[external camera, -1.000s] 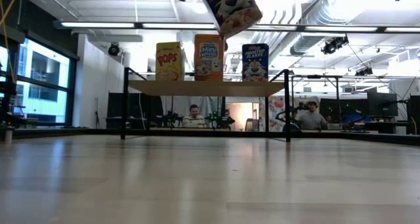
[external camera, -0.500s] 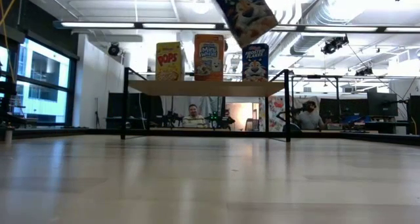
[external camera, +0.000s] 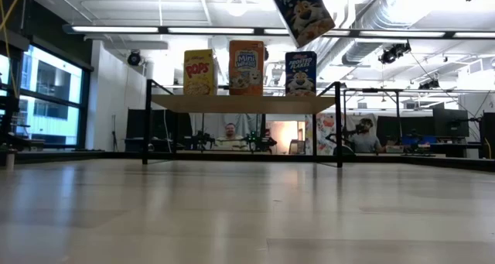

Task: Stack cereal on shelf
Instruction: Put the blue cereal box on the shelf aligned with the other blue cereal boxes

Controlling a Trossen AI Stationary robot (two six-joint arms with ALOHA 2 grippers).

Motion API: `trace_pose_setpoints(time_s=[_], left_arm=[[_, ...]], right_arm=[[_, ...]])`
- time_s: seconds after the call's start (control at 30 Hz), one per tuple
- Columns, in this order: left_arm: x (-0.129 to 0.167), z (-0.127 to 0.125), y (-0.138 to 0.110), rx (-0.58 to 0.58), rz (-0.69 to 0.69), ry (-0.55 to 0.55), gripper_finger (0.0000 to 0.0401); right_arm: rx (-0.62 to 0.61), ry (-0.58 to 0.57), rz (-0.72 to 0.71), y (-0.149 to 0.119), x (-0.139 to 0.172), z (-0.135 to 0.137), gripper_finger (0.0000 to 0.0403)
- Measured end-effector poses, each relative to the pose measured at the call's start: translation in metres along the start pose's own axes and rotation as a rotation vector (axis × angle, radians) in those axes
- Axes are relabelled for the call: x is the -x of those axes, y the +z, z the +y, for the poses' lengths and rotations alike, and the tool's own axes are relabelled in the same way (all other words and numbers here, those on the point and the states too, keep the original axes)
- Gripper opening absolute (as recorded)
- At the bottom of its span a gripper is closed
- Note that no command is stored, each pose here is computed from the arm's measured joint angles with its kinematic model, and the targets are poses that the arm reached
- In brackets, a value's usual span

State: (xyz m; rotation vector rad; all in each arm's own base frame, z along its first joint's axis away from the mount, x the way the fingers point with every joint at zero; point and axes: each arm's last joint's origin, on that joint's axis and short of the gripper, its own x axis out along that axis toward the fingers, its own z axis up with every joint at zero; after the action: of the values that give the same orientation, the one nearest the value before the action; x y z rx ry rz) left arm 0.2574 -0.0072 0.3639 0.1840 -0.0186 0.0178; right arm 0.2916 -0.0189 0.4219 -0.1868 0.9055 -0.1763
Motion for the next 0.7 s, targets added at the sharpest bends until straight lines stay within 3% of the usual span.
trace_pose_setpoints(time_s=[0.2,0.37,0.7], left_arm=[[0.003,-0.001,-0.004,0.005,0.052,-0.009,0.0266],[0.005,0.0,-0.003,0.005,0.054,-0.01,0.0266],[0.006,0.0,-0.003,0.004,0.06,-0.012,0.0266]], right_arm=[[-0.023,0.078,-0.013,-0.008,-0.007,-0.018,0.0136],[-0.077,0.041,0.0,-0.042,-0.028,-0.026,0.0137],[-0.131,0.019,-0.325,-0.095,-0.025,-0.033,0.0137]])
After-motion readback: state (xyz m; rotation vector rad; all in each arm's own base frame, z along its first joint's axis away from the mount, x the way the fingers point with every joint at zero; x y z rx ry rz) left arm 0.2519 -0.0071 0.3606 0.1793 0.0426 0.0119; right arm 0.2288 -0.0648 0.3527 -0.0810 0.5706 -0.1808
